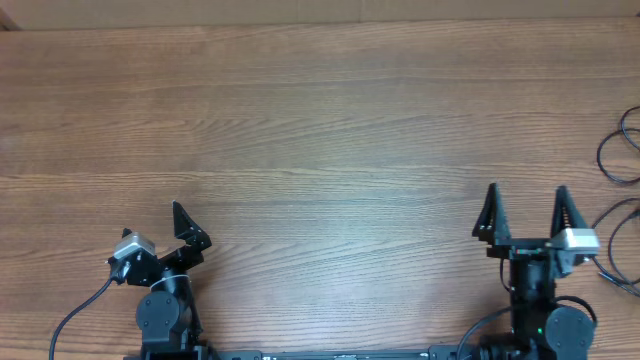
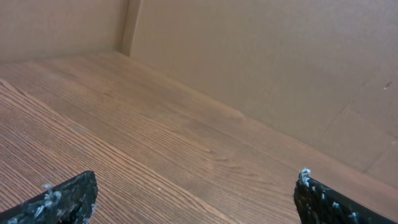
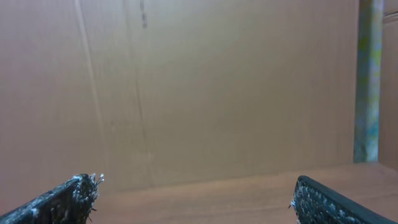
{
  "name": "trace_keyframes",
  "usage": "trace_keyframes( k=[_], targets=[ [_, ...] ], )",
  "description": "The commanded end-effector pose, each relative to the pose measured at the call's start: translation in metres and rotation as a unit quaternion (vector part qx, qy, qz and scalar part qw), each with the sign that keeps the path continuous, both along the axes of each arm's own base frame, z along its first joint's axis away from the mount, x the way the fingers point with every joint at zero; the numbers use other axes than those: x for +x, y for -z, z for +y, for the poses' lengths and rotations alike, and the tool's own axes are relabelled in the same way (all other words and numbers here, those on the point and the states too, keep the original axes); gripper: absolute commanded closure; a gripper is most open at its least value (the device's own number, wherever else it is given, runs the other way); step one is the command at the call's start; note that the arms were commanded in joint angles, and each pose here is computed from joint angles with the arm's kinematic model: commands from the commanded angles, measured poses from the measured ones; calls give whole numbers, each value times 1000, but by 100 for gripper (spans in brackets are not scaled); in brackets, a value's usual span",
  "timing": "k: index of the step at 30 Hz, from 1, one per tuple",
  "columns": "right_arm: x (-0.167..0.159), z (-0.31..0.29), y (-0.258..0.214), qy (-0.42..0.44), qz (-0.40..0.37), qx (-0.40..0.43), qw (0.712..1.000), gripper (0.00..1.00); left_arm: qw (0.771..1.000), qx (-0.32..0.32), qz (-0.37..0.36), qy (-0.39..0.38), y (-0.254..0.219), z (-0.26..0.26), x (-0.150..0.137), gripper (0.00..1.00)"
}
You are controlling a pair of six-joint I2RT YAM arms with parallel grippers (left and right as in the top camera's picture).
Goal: Untangle cables
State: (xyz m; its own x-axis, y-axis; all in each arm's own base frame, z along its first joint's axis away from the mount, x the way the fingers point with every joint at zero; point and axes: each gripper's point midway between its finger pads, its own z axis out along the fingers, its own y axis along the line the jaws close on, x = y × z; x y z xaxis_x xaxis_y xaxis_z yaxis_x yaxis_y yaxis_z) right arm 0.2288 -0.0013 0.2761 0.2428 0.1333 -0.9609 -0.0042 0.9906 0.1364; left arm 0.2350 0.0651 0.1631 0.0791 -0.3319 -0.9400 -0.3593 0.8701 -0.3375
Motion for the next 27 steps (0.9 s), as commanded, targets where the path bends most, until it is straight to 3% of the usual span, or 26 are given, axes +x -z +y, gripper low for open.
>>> trace_keyframes(
  k=[1,9,15,27],
  targets=[
    [4,3,21,-1,2,-27,1000,0,1000,7,0,3,0,-1,0,1],
    [10,4,40,-3,-2,-34,999,0,1000,7,0,3,0,-1,0,0],
    [9,5,38,9,-6,-96,995,0,1000,7,0,3,0,-1,0,0],
    [17,8,91,-6,102,-107,989,0,1000,7,0,3,0,-1,0,0]
  ],
)
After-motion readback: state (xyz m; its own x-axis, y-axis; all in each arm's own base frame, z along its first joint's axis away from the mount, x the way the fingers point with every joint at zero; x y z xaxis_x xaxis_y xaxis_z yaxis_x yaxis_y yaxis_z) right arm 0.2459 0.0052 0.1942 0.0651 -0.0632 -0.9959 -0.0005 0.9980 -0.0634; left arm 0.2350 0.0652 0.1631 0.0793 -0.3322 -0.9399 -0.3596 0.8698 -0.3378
